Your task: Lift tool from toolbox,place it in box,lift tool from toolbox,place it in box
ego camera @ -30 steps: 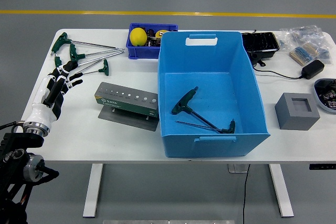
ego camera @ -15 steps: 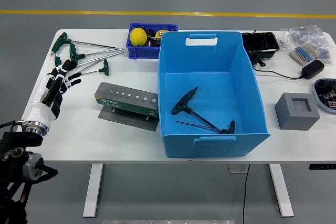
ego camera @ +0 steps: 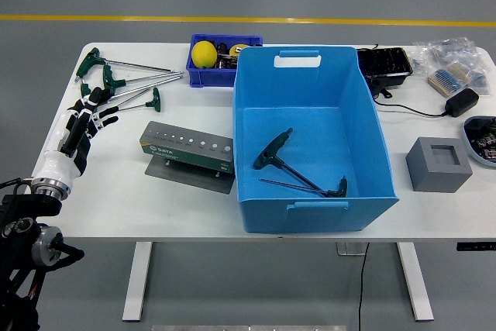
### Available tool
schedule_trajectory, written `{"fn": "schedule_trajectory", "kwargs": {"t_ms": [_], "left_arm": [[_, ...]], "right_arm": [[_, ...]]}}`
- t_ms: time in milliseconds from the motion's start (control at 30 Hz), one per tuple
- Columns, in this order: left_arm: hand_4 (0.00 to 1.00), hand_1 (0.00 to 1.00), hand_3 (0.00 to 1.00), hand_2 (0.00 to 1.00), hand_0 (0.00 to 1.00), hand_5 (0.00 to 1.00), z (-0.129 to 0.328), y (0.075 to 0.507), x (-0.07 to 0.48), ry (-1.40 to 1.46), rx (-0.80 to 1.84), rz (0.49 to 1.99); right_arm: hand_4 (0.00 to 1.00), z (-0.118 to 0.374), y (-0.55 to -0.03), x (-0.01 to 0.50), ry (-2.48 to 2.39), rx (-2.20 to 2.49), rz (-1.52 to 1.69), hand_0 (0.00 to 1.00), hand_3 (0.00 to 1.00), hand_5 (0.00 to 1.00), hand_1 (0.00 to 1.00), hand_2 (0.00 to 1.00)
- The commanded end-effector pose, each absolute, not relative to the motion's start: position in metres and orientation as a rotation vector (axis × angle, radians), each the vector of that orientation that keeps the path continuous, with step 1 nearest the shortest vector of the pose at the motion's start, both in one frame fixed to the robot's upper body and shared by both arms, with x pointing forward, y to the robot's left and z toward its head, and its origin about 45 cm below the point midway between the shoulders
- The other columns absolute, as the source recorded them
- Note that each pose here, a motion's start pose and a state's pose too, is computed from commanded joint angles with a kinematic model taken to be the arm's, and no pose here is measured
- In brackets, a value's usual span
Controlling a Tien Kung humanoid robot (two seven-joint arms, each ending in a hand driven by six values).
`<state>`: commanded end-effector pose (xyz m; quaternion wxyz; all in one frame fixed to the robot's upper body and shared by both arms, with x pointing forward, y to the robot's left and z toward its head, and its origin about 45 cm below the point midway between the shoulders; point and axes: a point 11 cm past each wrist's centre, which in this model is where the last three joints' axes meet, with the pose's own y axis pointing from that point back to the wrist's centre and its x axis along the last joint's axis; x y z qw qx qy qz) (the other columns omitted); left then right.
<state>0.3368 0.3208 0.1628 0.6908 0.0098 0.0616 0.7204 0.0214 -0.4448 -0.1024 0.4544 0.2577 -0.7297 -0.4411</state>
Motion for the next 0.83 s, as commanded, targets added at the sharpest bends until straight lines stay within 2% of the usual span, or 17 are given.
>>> {"fn": "schedule_trajectory", "kwargs": {"t_ms": [833], "left_arm": [[0.900, 0.743, 0.763, 0.863, 0.727, 0.786, 0.1613, 0.3223, 0.3363, 0.141, 0.026, 1.611]], "right_arm": [[0.790, -0.1024, -0.4447, 0.0226, -1.802, 0.637, -1.087, 0.696, 0.557, 0.689, 0.665, 0.727]]}}
